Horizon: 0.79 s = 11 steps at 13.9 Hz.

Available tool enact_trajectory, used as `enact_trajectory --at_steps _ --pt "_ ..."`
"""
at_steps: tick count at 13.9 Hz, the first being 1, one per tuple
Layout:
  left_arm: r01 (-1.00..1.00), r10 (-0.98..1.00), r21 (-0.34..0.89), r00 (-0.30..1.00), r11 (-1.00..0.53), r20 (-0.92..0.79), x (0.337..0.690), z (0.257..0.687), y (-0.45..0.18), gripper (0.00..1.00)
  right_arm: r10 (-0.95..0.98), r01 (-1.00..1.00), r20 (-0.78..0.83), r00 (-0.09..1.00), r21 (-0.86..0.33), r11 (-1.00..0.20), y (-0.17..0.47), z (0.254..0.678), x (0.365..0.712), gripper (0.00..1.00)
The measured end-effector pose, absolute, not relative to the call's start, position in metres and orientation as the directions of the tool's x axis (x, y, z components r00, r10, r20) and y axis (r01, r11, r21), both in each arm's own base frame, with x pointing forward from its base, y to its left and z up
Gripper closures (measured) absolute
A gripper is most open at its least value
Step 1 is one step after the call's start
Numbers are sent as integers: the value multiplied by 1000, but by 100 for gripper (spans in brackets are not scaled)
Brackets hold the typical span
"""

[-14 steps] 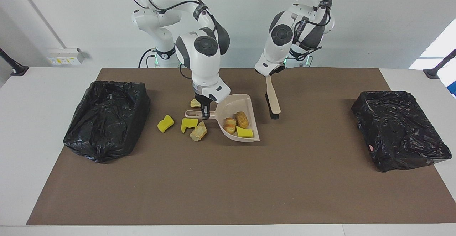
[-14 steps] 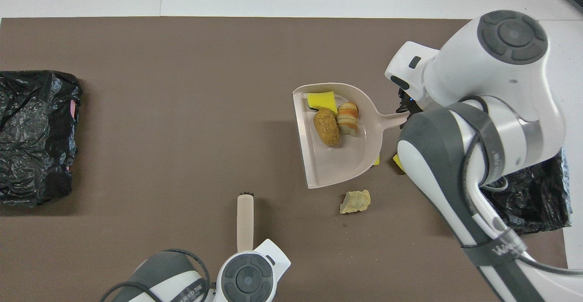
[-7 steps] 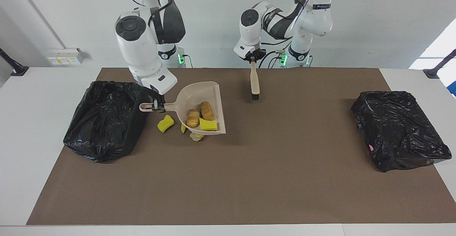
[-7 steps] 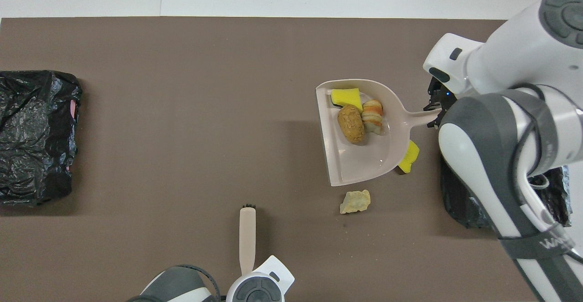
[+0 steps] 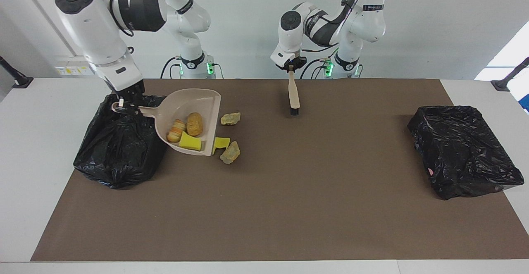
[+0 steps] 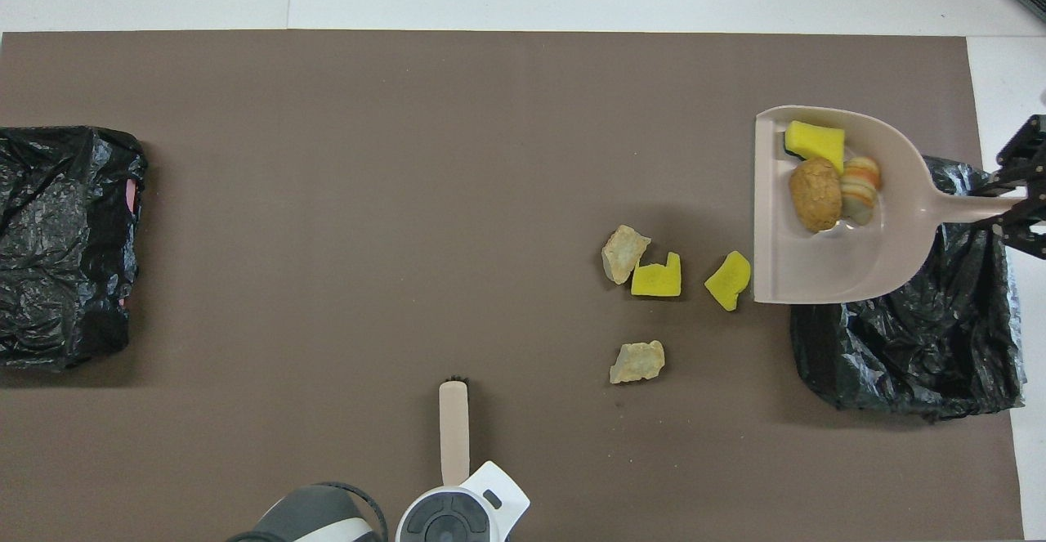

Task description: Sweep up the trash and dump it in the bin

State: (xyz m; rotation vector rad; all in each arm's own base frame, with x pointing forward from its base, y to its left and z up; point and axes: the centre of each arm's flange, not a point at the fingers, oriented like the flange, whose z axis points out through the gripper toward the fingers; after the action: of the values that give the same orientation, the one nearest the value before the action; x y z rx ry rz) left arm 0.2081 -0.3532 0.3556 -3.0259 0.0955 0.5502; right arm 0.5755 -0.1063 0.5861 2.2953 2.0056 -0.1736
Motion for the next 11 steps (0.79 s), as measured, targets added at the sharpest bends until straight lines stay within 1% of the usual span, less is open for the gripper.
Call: enact_trajectory --at_steps 3,7,9,10,11 --pt "-75 -54 -47 933 -996 -355 209 352 -353 74 952 988 -273 141 -20 -152 -145 589 564 69" --pt "-80 -49 -67 927 -995 -371 208 340 -353 74 915 989 -383 126 -25 -147 -155 585 545 69" --pt "-84 -53 -67 926 -994 -373 209 338 -353 73 882 985 -448 150 -13 -174 -159 582 535 69" --pt "-84 -53 -67 926 -994 -373 209 338 -353 69 864 982 -477 160 -8 -187 -160 580 530 69" --pt "-84 -54 -65 926 -994 -373 210 339 -352 69 852 980 -495 170 -5 -199 -163 579 525 69"
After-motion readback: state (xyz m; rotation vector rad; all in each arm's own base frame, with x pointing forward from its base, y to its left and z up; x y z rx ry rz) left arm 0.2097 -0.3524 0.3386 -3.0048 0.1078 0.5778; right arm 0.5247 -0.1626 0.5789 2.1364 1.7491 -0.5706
